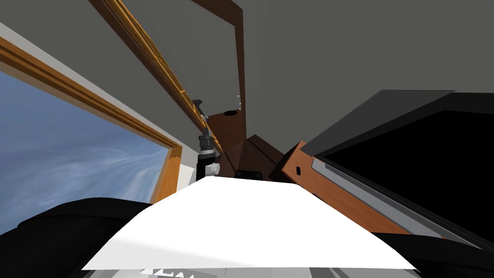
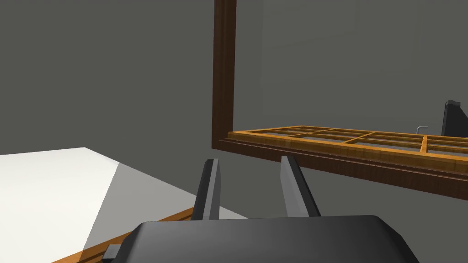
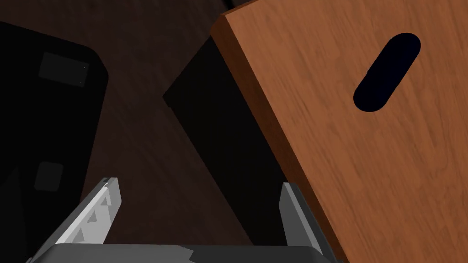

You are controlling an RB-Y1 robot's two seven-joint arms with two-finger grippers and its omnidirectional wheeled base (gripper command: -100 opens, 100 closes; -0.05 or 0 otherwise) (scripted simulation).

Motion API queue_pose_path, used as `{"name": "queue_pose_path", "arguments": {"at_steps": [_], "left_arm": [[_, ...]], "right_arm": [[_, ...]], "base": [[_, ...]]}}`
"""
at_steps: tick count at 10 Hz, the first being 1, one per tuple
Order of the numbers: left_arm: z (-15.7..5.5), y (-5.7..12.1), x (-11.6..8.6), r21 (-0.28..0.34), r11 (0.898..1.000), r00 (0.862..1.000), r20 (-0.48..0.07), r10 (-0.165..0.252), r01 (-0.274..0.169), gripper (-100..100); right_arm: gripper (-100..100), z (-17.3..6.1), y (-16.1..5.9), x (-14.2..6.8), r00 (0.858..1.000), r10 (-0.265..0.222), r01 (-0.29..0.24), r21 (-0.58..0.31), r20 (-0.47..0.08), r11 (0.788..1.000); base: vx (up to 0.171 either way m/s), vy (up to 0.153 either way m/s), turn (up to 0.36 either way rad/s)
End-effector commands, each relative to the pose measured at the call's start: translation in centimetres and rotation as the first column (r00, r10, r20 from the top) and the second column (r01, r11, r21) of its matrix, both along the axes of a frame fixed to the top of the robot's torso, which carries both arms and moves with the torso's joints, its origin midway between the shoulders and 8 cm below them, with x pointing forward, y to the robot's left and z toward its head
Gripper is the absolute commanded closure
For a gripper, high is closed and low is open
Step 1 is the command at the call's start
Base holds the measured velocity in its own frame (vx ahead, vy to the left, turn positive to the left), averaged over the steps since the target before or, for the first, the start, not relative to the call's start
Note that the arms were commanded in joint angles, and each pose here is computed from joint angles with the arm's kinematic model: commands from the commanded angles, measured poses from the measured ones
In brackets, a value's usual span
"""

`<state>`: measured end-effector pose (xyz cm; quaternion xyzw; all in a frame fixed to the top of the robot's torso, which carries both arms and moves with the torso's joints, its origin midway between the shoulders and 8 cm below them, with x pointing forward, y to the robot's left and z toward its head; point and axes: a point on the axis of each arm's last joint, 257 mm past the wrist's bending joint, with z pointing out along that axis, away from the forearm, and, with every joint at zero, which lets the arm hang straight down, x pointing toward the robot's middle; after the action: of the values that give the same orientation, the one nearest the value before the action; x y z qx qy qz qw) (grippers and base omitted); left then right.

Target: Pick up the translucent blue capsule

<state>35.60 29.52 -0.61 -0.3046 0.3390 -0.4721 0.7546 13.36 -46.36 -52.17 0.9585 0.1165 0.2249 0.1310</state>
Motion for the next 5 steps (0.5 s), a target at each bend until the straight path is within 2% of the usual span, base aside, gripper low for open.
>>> {"name": "queue_pose_path", "arguments": {"at_steps": [1, 2, 3, 4, 5], "left_arm": [[0.0, 0.0, 0.0, 0.0, 1.0, 1.0, 0.0, 0.0, 0.0, 0], [0.0, 0.0, 0.0, 0.0, 1.0, 1.0, 0.0, 0.0, 0.0, 0], [0.0, 0.0, 0.0, 0.0, 1.0, 1.0, 0.0, 0.0, 0.0, 0], [0.0, 0.0, 0.0, 0.0, 1.0, 1.0, 0.0, 0.0, 0.0, 0], [0.0, 0.0, 0.0, 0.0, 1.0, 1.0, 0.0, 0.0, 0.0, 0]], "right_arm": [[-100, -1.0, -0.4, -2.3, 0.997, -0.065, 0.068, 0.054, -0.049, 0.996], [-100, -1.3, 0.0, -2.7, 0.996, -0.06, 0.065, 0.07, -0.069, 0.995], [-100, -1.9, -0.5, -4.4, 0.988, -0.115, 0.126, 0.105, -0.105, 0.986], [-100, -2.1, -0.1, -4.8, 0.986, -0.11, 0.125, 0.118, -0.122, 0.985], [-100, -2.6, -0.5, -6.4, 0.974, -0.161, 0.185, 0.149, -0.158, 0.971]], "base": [[0.104, 0.003, -0.094], [0.094, 0.002, -0.068], [0.129, 0.01, -0.092], [0.1, 0.004, -0.069], [0.112, -0.01, -0.13]]}}
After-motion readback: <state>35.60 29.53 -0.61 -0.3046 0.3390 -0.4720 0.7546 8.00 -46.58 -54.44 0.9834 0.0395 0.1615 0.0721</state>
